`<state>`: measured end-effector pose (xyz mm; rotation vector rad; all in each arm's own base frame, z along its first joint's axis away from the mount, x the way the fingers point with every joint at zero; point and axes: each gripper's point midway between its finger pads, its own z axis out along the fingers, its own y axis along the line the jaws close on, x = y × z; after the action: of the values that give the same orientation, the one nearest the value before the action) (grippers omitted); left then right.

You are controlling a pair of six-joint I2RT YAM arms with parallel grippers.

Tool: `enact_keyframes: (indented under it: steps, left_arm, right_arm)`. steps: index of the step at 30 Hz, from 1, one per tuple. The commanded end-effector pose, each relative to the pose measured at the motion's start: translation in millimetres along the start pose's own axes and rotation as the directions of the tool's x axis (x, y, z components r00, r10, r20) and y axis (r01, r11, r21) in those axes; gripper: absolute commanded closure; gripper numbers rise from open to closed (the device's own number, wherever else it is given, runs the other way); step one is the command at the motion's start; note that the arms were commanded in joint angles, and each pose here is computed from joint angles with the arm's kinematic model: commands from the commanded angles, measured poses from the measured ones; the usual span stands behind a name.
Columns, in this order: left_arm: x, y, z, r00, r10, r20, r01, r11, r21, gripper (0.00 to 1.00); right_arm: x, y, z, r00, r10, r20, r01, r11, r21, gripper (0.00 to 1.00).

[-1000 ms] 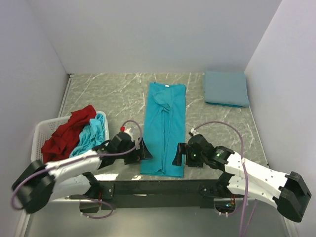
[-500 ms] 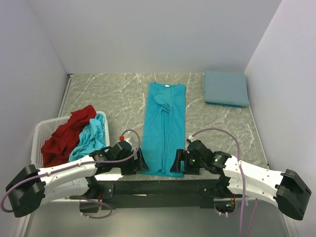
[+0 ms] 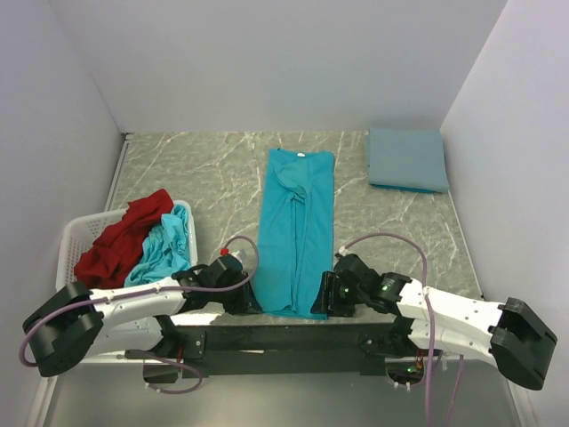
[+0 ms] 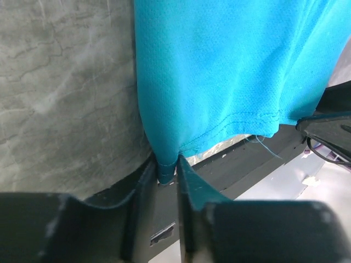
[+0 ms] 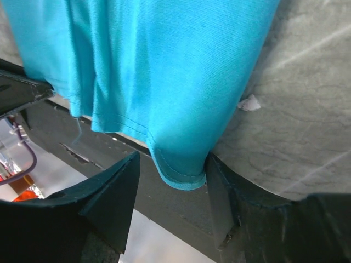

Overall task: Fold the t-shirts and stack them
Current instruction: Fold the tshirt

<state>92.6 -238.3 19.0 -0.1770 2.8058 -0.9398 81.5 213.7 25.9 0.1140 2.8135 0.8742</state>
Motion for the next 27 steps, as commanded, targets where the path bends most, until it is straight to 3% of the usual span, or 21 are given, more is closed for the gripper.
enact_keyframes:
  steps: [1,6,15,21,27]
  left_arm:
    - [0.9,15.7,4.3,1.0,0.026,0.003,-0.026,0.998,-0.06,0.77]
    - [0.9,18.4,1.7,1.0,0.026,0.008,-0.026,0.997,-0.075,0.98]
    - [6.2,16.1,-2.8,1.0,0.017,-0.005,-0.017,0.999,-0.042,1.0]
    - [18.2,3.4,-13.8,1.0,-0.007,-0.024,0.008,0.999,0.046,1.0]
    - [-5.0,-33.4,-27.1,0.994,0.076,0.082,-0.087,0.987,0.137,1.0]
  right_arm:
    - [3.7,-6.4,0.9,1.0,0.018,-0.007,-0.018,0.999,0.037,0.42]
    - [11.4,-12.0,2.3,0.999,0.032,-0.034,-0.03,0.998,0.051,0.5]
    - [16.2,-9.9,3.3,0.998,0.034,-0.049,-0.031,0.998,0.049,0.97]
    - [30.0,-12.5,-5.4,0.996,0.061,-0.072,-0.059,0.998,0.027,1.0]
    - [4.2,19.6,-12.3,1.0,-0.008,0.024,0.009,0.998,-0.064,1.0]
